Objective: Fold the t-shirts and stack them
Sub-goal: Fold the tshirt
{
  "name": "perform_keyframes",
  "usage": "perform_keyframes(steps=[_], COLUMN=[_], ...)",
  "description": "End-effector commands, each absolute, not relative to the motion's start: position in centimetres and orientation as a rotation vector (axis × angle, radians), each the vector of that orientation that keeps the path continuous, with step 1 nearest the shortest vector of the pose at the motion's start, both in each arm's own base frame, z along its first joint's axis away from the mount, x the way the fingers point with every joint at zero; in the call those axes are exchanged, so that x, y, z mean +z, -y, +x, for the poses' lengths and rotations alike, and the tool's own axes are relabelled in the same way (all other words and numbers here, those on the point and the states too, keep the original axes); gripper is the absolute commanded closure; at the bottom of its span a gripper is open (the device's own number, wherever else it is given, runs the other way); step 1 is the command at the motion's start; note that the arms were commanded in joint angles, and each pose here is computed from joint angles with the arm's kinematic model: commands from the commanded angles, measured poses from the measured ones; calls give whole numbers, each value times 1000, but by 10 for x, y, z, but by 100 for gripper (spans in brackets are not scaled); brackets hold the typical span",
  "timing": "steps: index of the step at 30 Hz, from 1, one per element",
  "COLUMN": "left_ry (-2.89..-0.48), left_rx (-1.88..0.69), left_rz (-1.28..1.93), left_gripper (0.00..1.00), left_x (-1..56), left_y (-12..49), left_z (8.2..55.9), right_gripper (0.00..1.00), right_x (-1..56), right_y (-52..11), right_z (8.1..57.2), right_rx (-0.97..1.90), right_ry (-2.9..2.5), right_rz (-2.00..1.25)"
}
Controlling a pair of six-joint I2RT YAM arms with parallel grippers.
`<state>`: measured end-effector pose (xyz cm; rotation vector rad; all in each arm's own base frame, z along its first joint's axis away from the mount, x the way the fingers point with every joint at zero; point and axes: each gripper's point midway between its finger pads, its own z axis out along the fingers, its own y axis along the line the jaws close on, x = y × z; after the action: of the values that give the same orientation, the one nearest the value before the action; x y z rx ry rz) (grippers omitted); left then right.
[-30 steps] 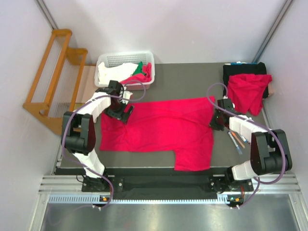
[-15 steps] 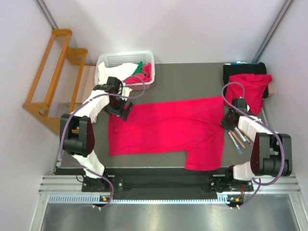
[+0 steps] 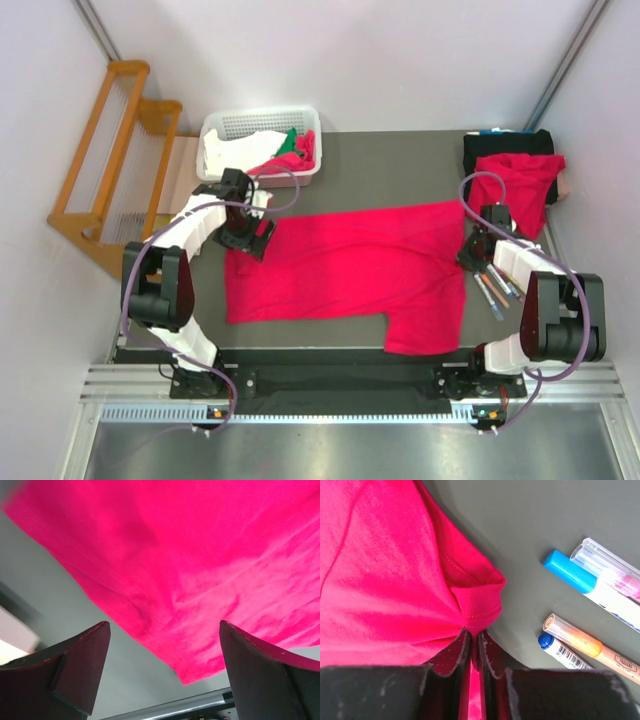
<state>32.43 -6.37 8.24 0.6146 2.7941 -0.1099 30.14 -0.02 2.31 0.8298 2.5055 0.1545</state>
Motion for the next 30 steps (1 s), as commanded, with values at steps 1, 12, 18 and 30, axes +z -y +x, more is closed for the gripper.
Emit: perform_keyframes(steps=[1,12,18,30], left_ry=[-2867,-2794,-2793,-2835], left_rx=[-57,-31,-27,28], left_rz=[538,473,459,445], left_gripper=[9,56,57,51], left_x=[69,66,57,34], left_y=[52,49,50,44], left_z=[289,290,300,304], right_gripper=[92,97,98,100], right_x=[31,30,30,29], right_y=[0,-1,-2,-7], right_z=[306,308,307,307], right_rx=[169,178,179,209], right_ry=[-2473,-2471,-2468,-2478], right_rz=[809,805,800,789])
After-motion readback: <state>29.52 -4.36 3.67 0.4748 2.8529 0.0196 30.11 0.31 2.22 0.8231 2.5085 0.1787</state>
